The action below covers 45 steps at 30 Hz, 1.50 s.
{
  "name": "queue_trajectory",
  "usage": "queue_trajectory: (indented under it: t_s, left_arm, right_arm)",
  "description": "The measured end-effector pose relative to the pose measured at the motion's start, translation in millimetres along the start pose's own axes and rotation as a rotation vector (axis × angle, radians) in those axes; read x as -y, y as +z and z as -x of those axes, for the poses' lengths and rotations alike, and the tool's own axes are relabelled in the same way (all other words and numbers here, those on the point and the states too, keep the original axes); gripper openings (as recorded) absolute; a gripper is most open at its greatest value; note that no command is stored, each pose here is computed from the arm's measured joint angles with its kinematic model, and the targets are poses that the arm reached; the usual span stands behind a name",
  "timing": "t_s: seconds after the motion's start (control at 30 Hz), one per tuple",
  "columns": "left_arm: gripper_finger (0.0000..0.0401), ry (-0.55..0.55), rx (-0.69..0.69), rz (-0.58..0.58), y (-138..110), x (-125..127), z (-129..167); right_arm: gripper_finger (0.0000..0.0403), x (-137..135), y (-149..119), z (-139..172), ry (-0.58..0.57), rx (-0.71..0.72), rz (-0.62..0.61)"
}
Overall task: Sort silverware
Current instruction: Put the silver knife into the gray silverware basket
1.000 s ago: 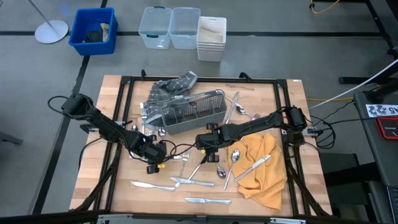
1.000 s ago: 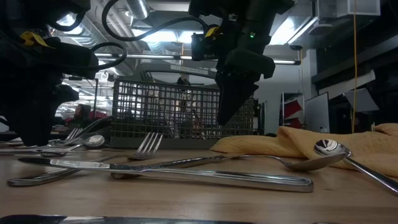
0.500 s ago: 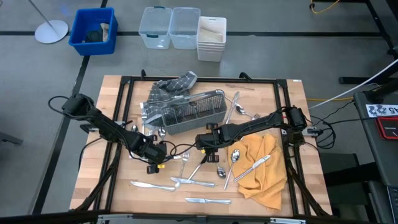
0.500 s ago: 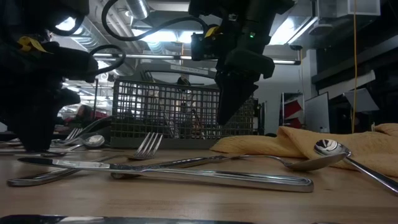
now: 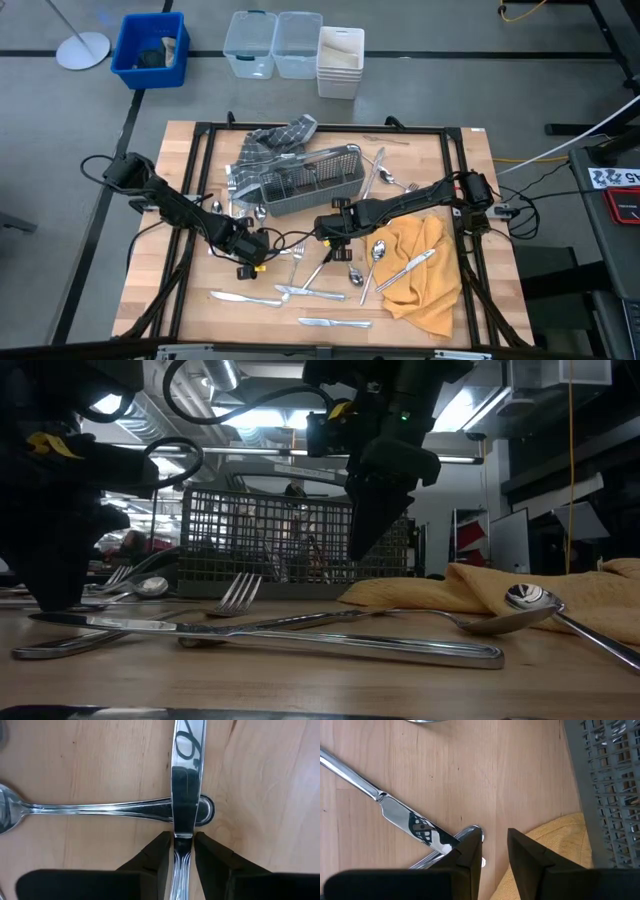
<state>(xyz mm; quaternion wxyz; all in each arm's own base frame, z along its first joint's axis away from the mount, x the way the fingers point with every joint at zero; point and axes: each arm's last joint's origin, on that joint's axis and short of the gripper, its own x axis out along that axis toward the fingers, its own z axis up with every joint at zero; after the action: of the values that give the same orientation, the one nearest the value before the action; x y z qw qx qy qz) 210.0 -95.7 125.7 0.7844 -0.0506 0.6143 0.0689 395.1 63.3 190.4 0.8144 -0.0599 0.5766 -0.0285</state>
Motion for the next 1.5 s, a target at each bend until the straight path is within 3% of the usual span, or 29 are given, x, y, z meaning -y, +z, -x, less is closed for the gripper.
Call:
queue_trajectory:
  t_s: [0.3, 1.13, 1.5]
  left_arm:
    - [0.0021, 0.002, -0.001, 0.005, -0.5, -0.5, 0.0]
    - [0.0035, -0.066, 0.103, 0.110, 1.3, -4.2, 25.5]
    - [0.0037, -0.086, 0.139, 0.138, 5.8, -3.5, 26.6]
  right_arm:
    - [0.0096, 0.1, 0.0, -0.1, 0.000, 0.000, 0.002]
    - [0.0096, 1.1, -3.6, 0.0, -0.022, -0.035, 0.010]
    - [0.0096, 8.7, -5.6, 32.5, -0.083, 0.006, 0.004]
